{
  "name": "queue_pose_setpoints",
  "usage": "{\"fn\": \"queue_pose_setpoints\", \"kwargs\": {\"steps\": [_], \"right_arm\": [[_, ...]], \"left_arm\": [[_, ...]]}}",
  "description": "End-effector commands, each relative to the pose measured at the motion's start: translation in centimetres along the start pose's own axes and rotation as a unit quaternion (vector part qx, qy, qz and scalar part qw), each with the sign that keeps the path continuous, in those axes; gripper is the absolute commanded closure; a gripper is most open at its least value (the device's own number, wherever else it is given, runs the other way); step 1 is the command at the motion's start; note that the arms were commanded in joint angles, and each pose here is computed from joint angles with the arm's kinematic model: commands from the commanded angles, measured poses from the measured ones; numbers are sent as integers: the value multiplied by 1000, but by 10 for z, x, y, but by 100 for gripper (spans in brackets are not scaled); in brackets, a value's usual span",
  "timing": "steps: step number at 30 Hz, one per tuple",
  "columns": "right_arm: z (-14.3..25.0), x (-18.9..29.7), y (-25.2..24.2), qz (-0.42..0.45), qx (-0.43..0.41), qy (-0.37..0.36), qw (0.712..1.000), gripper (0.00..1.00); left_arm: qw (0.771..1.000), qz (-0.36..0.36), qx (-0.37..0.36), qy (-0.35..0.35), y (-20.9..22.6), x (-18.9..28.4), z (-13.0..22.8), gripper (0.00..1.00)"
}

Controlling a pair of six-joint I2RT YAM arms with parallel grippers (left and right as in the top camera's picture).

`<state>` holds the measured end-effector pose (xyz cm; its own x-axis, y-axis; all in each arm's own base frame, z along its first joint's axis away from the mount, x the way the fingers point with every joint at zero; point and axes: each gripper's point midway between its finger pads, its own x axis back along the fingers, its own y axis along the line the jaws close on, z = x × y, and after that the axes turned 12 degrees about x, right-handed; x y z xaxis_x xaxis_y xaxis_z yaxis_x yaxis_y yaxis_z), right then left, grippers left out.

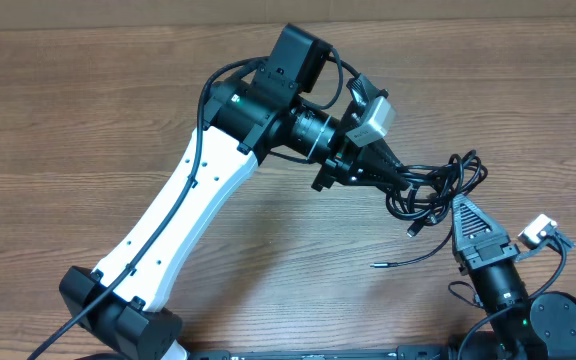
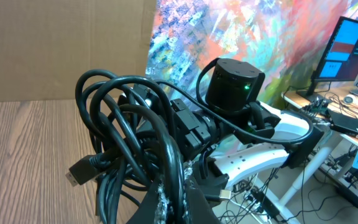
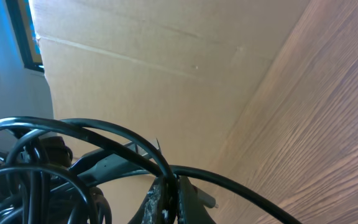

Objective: Untangle cables

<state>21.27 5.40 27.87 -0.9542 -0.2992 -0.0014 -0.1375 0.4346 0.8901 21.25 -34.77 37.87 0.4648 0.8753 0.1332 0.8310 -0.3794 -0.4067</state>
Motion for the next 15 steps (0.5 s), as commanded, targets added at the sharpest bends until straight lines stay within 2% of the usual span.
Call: {"fn": "queue_pose_setpoints", "kwargs": {"steps": [1, 6, 12, 15], "right_arm": [[2, 0, 1, -3, 16, 6, 1000, 96], [0, 0, -9, 19, 145, 1, 989, 96], [4, 1, -19, 37, 343, 18, 938, 96], [-1, 3, -36, 81, 355, 14, 931, 96]], "left_arm": [[1000, 18, -16, -15, -17, 4, -12, 96], [1000, 17, 10, -14, -17, 5, -11, 96], [998, -22, 51, -1, -4, 11, -4, 96], [998, -27, 64, -2, -2, 15, -2, 96]]}}
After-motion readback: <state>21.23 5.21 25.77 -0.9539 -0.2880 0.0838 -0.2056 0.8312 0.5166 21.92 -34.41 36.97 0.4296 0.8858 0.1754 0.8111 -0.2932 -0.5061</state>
